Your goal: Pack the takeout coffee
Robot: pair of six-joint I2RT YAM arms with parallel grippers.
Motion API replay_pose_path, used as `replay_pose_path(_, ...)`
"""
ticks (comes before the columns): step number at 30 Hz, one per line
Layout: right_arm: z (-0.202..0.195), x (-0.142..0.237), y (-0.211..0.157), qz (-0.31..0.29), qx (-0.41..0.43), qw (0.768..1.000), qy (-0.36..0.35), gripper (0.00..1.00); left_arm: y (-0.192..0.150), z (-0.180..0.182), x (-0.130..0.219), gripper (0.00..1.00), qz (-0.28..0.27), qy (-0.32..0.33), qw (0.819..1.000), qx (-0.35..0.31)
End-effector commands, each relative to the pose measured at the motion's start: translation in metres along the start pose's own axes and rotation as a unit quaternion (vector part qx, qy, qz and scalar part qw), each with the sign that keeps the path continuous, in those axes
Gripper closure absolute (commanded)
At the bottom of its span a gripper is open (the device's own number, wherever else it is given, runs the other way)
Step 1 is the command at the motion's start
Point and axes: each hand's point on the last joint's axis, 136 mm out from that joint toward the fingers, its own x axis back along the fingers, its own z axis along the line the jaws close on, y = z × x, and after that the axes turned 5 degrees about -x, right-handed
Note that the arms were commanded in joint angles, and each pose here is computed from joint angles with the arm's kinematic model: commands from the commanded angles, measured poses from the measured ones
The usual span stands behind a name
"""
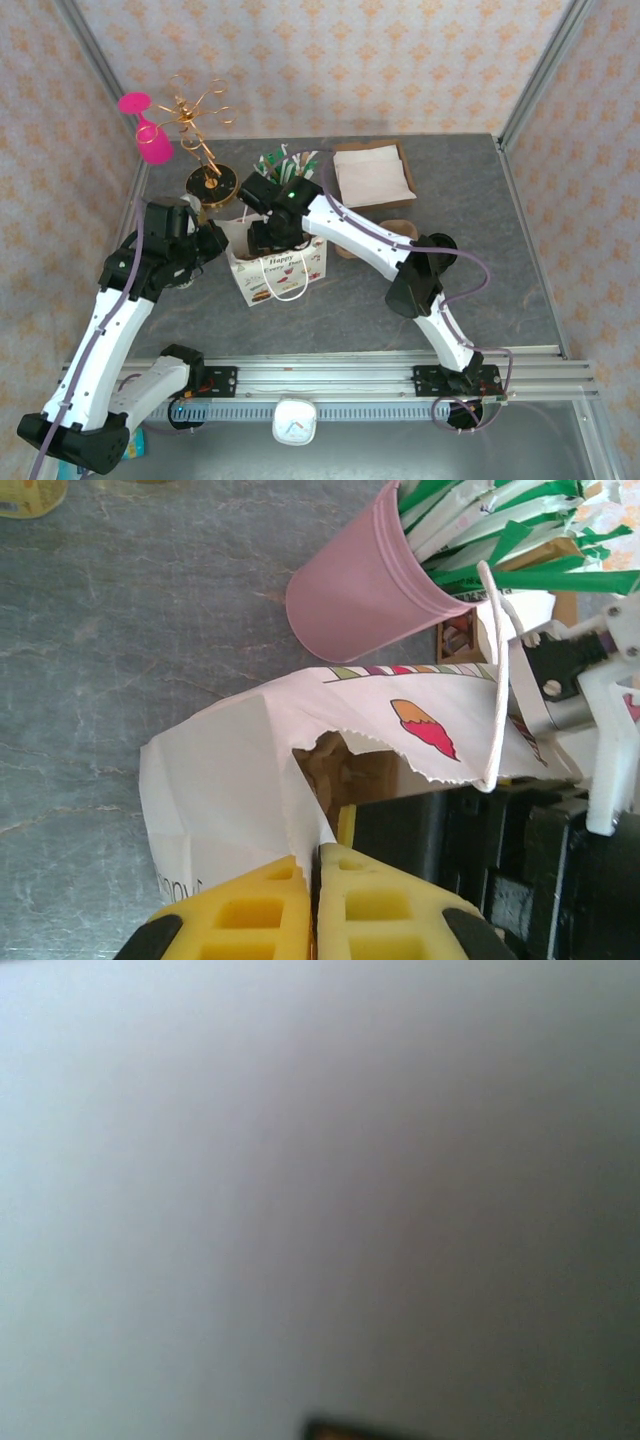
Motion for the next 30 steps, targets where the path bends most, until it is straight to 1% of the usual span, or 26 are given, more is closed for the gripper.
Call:
replay_pose_path(1, 0.005, 0.026, -0.007, -0.005, 0.009, 1.0, 0.01, 0.34, -0.002, 0.01, -0.002, 0.9, 0.0, 0.031, 1.0, -0.005)
replay_pose_path(9, 0.007, 0.042, -0.014, -0.012, 0.025, 1.0, 0.011, 0.27, 0.0, 0.012, -0.008, 0.9, -0.002, 0.036, 0.999, 0.004)
replay_pose_path(16, 0.007, 0.056, -0.02, -0.019, 0.034, 0.999, 0.013, 0.23, 0.0, 0.019, -0.01, 0.9, -0.002, 0.057, 0.998, 0.006)
replay_pose_path(20, 0.004, 0.064, -0.022, -0.025, 0.036, 0.999, 0.013, 0.2, 0.003, 0.019, -0.009, 0.85, -0.008, 0.058, 0.998, 0.009)
replay_pose_path(24, 0.0, 0.072, -0.024, -0.03, 0.038, 0.999, 0.011, 0.17, 0.004, 0.019, -0.009, 0.85, -0.008, 0.061, 0.998, 0.008)
replay_pose_path(28, -0.001, 0.081, -0.026, -0.034, 0.045, 0.998, 0.015, 0.15, 0.005, 0.017, -0.01, 0.82, -0.009, 0.055, 0.998, 0.011)
replay_pose_path(30, -0.004, 0.086, -0.028, -0.037, 0.048, 0.998, 0.012, 0.13, 0.006, 0.015, -0.008, 0.77, -0.009, 0.051, 0.999, 0.008)
